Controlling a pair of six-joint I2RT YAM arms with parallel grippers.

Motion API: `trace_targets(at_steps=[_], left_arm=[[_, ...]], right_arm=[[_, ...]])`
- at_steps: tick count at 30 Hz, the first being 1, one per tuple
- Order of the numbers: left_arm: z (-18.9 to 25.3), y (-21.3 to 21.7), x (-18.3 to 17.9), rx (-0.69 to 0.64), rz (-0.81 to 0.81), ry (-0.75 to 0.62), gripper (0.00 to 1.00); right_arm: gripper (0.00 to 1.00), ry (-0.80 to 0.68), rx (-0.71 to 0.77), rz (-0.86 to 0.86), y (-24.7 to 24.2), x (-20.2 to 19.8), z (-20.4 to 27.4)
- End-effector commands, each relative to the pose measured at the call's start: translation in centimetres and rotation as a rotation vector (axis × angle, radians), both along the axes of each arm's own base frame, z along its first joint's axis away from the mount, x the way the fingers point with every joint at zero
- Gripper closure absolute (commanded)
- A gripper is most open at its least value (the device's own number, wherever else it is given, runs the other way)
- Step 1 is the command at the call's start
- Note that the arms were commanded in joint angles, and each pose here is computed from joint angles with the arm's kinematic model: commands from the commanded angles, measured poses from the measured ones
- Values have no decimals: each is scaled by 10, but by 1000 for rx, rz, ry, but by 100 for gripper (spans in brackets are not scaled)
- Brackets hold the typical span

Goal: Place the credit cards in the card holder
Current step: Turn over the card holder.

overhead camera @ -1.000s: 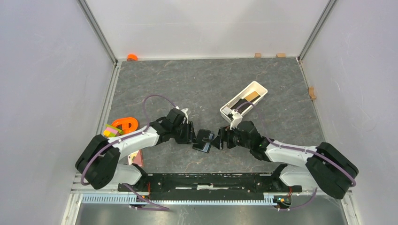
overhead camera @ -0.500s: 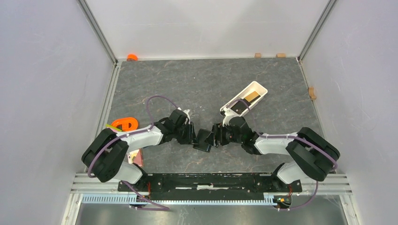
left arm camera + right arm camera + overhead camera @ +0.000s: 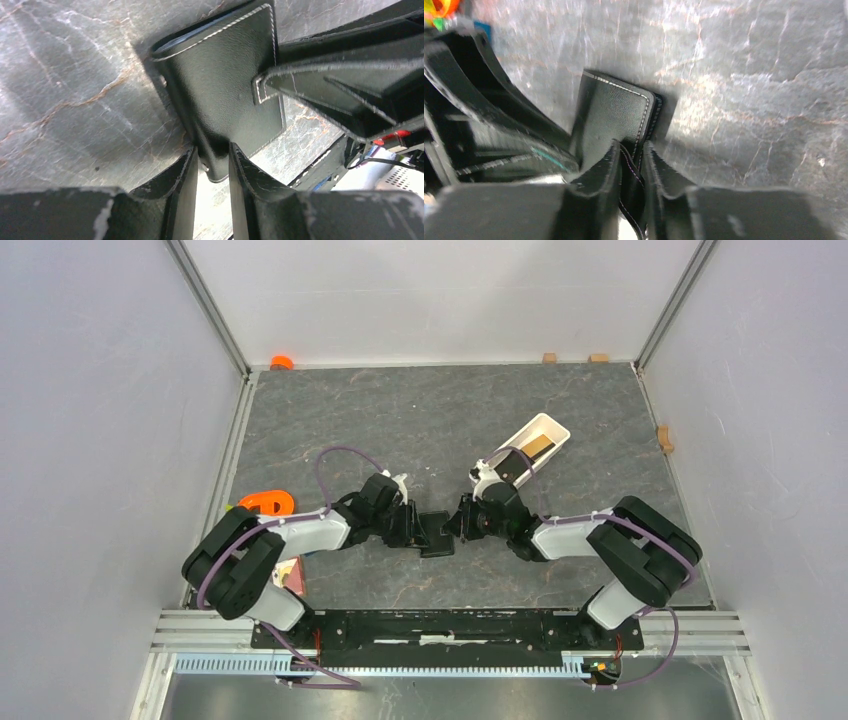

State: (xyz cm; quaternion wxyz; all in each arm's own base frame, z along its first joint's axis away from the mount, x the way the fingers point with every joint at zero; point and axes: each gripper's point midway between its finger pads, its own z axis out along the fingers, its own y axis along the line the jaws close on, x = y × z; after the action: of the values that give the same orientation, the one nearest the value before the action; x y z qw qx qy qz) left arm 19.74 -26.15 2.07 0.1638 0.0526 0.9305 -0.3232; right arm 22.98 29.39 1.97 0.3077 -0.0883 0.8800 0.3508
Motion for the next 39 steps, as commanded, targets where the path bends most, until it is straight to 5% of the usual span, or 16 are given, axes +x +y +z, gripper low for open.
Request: trace_targets(at_steps=[1, 2, 11, 26, 30, 35, 39], left_arm=[[-1, -14, 10, -66, 12, -37, 67], [1, -15, 12, -72, 18, -49, 66], [14, 9, 15, -59, 156, -109, 43], [4, -32, 6, -410, 217, 93, 50], [10, -53, 4, -519, 179, 121, 60], [15, -57, 6, -566, 164, 105, 92], [35, -58, 9, -583, 125, 26, 98]], right_arm=[[92, 97, -12, 47, 4, -23, -21], [100, 105, -20, 41, 1, -25, -25], [100, 68, -67, -97, -35, -26, -32], [100, 65, -62, -115, -38, -25, -28], [100, 39, -27, -111, -36, -24, -19], [100, -74, -5, -118, -42, -16, 7], [61, -224, -75, -148, -60, 0, 40]])
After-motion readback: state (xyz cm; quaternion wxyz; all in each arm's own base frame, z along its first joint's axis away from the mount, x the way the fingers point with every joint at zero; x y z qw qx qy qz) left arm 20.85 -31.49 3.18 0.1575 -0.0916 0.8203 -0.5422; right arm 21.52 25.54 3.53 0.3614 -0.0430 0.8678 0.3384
